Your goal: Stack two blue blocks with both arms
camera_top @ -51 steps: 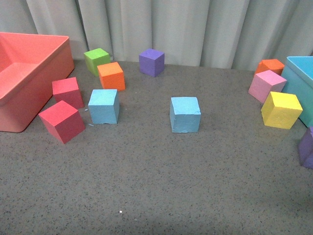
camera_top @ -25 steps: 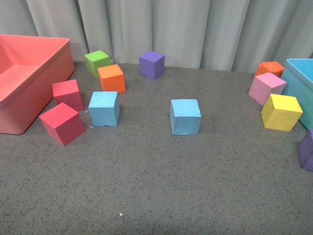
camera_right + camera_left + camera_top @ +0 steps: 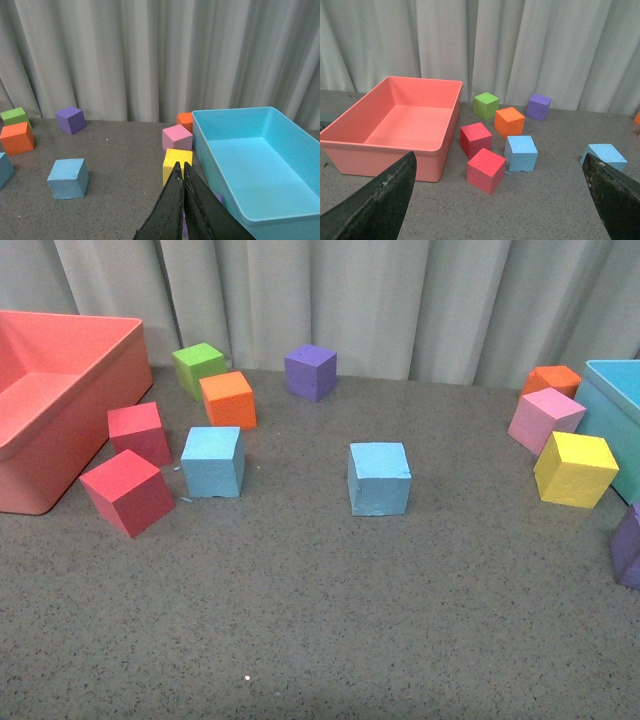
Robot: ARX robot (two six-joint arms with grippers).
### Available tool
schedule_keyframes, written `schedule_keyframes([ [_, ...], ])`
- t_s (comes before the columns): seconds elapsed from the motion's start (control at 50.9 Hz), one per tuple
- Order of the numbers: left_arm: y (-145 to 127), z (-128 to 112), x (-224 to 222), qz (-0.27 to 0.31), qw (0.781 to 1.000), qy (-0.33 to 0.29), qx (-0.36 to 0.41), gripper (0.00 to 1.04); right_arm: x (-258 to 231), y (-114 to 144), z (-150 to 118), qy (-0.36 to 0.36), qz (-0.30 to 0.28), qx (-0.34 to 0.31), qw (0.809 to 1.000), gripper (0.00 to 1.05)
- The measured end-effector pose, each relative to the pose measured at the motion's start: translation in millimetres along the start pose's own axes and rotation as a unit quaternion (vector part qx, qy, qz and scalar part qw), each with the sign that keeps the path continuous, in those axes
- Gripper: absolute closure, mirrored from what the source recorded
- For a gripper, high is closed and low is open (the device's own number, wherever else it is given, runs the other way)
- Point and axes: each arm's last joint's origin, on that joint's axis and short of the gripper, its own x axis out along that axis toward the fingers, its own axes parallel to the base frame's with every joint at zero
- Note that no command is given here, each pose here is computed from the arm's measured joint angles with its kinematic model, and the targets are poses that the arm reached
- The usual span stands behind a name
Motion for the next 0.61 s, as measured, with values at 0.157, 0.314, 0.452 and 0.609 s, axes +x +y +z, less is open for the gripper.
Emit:
schedule_keyframes([
  [0.157, 0, 0, 0, 0.000, 1.000, 0.000, 0.000, 0.07, -4, 0, 0, -0.001, 0.000, 0.000, 1.000, 1.04],
  [0.314, 0, 0, 0, 0.000, 1.000, 0.000, 0.000, 0.07, -8, 0, 0, -0.001, 0.000, 0.000, 1.000, 1.04],
  [0.452, 0, 0, 0, 0.000, 1.000, 0.000, 0.000, 0.07, -11, 0, 0, -0.001, 0.000, 0.000, 1.000, 1.04],
  [0.609, 0, 0, 0, 0.000, 1.000, 0.000, 0.000, 0.07, -17, 0, -3, 0.011, 0.000, 0.000, 1.000, 1.04],
])
